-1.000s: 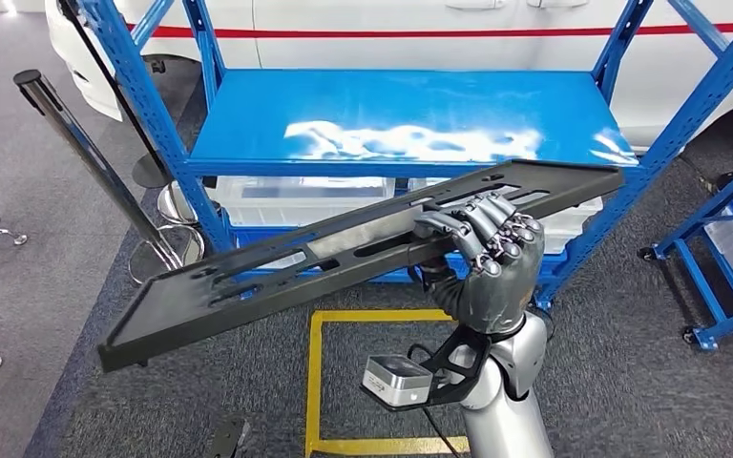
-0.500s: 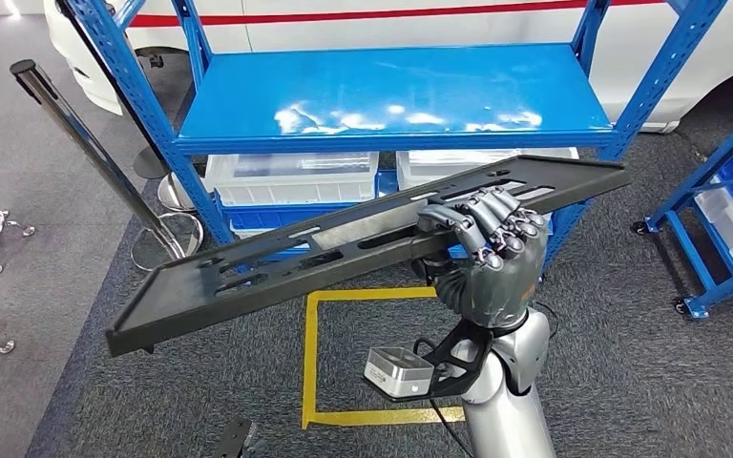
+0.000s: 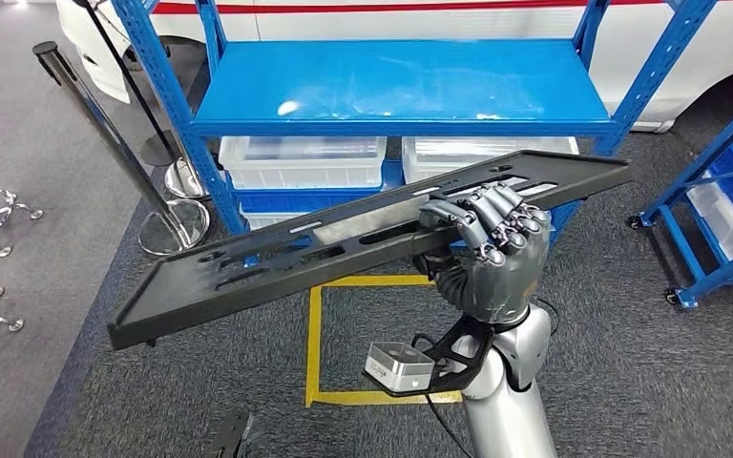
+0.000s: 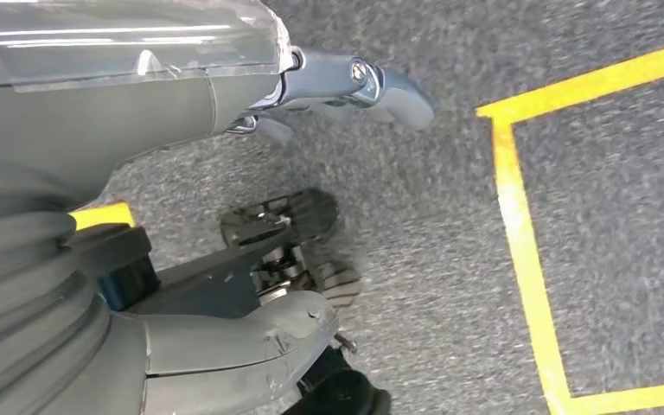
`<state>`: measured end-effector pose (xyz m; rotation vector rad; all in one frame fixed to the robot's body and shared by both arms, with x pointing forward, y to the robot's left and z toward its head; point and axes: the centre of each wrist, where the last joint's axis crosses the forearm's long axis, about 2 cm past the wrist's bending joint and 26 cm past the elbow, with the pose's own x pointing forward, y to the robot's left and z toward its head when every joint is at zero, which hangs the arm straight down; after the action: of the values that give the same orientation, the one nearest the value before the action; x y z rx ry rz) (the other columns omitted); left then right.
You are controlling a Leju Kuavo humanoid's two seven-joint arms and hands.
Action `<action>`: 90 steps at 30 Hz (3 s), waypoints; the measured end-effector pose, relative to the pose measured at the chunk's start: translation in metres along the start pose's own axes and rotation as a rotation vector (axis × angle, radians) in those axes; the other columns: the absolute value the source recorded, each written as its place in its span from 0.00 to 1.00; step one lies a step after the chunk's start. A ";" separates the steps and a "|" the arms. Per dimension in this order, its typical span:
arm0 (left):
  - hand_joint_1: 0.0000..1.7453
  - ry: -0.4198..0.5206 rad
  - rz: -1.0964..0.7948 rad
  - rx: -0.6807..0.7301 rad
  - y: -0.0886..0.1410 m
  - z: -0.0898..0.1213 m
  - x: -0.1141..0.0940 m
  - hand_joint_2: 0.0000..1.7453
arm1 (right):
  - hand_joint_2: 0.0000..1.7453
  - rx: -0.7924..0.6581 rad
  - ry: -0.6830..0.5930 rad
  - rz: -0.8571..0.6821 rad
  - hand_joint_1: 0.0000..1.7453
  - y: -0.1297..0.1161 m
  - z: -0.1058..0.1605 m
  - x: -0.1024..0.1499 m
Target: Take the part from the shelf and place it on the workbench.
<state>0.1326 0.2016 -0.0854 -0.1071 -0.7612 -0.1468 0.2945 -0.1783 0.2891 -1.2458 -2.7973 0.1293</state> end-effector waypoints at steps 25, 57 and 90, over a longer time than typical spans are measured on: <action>0.00 -0.009 -0.001 0.007 0.002 -0.003 0.006 1.00 | 1.00 -0.008 0.001 0.000 0.98 0.005 -0.008 0.000; 0.00 -0.025 0.020 -0.010 -0.001 0.000 0.001 1.00 | 1.00 0.007 -0.008 0.009 0.98 0.009 -0.009 0.000; 0.00 -0.009 0.033 -0.011 -0.006 0.000 0.002 1.00 | 1.00 0.026 0.001 0.003 0.98 0.016 -0.011 0.002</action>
<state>0.1334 0.1950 -0.0839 -0.1312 -0.7669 -0.1192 0.3062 -0.1659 0.2983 -1.2435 -2.7839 0.1638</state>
